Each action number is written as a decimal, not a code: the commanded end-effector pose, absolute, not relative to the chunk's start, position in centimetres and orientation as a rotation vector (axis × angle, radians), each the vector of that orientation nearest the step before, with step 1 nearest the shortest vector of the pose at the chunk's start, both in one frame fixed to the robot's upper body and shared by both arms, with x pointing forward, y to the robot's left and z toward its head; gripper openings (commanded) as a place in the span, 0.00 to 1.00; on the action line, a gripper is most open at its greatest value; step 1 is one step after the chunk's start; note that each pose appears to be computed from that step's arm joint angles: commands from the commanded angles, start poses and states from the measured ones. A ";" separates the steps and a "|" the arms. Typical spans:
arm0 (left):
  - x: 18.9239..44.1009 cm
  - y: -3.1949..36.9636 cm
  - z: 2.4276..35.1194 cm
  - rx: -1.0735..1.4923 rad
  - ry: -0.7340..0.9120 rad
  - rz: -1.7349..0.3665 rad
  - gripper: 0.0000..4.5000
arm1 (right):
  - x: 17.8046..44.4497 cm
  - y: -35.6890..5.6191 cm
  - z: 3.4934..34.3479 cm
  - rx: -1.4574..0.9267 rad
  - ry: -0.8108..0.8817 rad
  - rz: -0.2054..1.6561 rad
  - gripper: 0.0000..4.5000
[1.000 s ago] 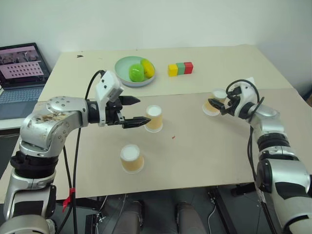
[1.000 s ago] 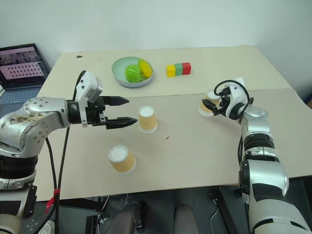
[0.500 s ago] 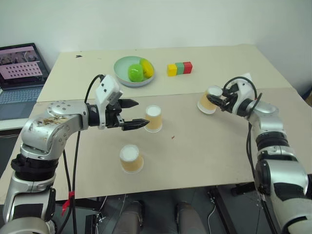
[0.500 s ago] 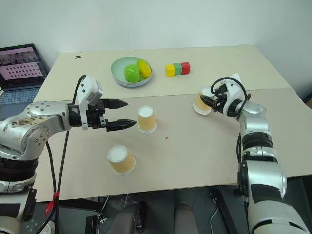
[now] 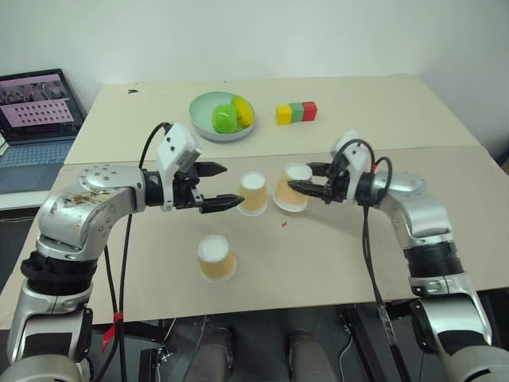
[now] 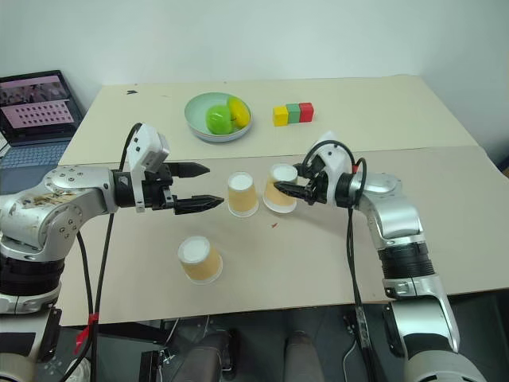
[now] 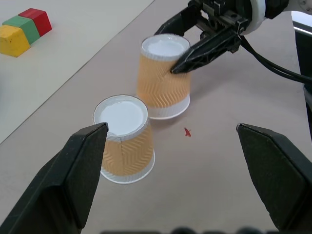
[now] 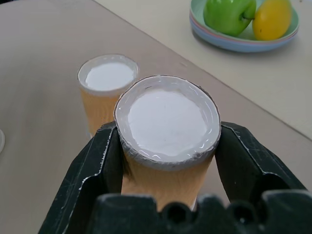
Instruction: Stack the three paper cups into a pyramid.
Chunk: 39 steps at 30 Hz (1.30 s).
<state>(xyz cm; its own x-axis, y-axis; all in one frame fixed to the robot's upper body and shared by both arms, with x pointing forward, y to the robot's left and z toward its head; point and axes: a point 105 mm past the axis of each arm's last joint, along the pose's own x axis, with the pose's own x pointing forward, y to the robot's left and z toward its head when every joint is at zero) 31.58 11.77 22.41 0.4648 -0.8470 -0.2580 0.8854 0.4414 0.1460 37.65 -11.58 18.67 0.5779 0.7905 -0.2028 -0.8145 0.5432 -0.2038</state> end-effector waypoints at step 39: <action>31.3 11.6 24.2 0.322 0.096 -1.087 1.00 | 33.3 -16.3 29.6 -0.198 -0.215 0.906 1.00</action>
<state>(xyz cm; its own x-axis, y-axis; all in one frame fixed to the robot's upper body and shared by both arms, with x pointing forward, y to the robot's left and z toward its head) 31.46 11.81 22.74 0.4669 -0.8431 -0.2669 0.8842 0.4396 0.1582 34.52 -15.50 27.49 0.5979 0.8006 0.0397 -0.7749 0.5900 -0.2267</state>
